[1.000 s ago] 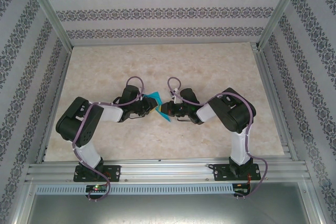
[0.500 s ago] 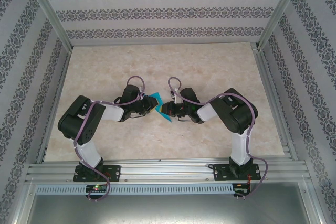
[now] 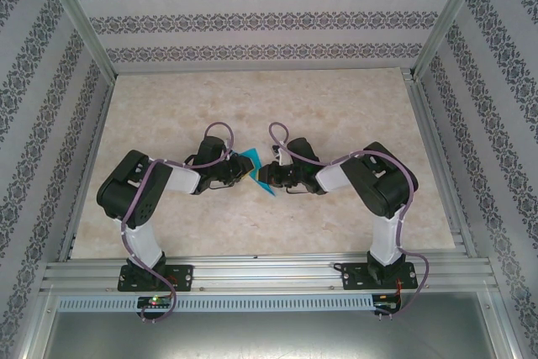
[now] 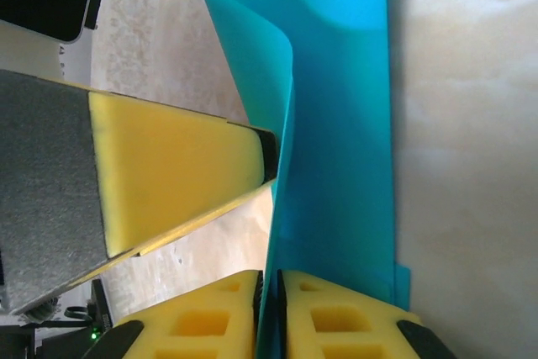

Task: Fold a paper plane with a square sheet of paper (pick it up from the middle)
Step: Fold the wing for the fifth time at the center of the table.

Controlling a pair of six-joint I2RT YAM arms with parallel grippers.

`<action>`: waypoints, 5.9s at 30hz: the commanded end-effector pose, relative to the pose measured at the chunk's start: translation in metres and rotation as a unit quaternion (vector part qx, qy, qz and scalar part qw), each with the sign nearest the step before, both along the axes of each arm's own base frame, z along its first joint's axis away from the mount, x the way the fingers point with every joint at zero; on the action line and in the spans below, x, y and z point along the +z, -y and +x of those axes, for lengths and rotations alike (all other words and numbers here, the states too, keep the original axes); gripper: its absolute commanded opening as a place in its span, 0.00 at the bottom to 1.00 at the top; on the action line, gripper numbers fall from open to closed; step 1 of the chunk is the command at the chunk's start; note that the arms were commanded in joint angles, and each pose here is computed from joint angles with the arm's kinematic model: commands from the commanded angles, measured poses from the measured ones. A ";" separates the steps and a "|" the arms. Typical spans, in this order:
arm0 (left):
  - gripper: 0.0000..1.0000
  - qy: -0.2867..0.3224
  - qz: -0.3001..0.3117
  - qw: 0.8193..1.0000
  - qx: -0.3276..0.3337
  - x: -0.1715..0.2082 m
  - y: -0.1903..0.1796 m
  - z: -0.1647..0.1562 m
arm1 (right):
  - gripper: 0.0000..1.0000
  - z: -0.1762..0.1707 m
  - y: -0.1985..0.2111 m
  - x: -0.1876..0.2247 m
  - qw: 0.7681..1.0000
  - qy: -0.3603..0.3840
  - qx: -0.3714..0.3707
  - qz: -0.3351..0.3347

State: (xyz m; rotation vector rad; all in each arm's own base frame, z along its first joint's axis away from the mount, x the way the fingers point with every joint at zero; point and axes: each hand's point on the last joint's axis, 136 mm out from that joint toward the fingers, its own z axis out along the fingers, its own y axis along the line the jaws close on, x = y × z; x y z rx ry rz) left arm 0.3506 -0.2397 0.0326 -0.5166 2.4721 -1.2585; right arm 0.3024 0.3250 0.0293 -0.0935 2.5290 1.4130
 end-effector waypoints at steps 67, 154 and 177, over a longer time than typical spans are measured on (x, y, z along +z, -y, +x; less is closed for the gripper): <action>0.23 0.052 -0.009 0.996 -0.068 0.008 0.033 -0.005 | 0.01 -0.009 0.025 -0.021 0.995 -0.097 0.007 -0.002; 0.20 -0.075 0.061 0.995 -0.019 -0.042 0.009 -0.013 | 0.15 -0.023 0.030 -0.010 0.959 0.089 0.181 -0.197; 0.22 0.031 0.034 0.994 -0.095 0.009 0.032 -0.016 | 0.02 -0.024 0.024 -0.013 0.978 0.019 0.165 -0.128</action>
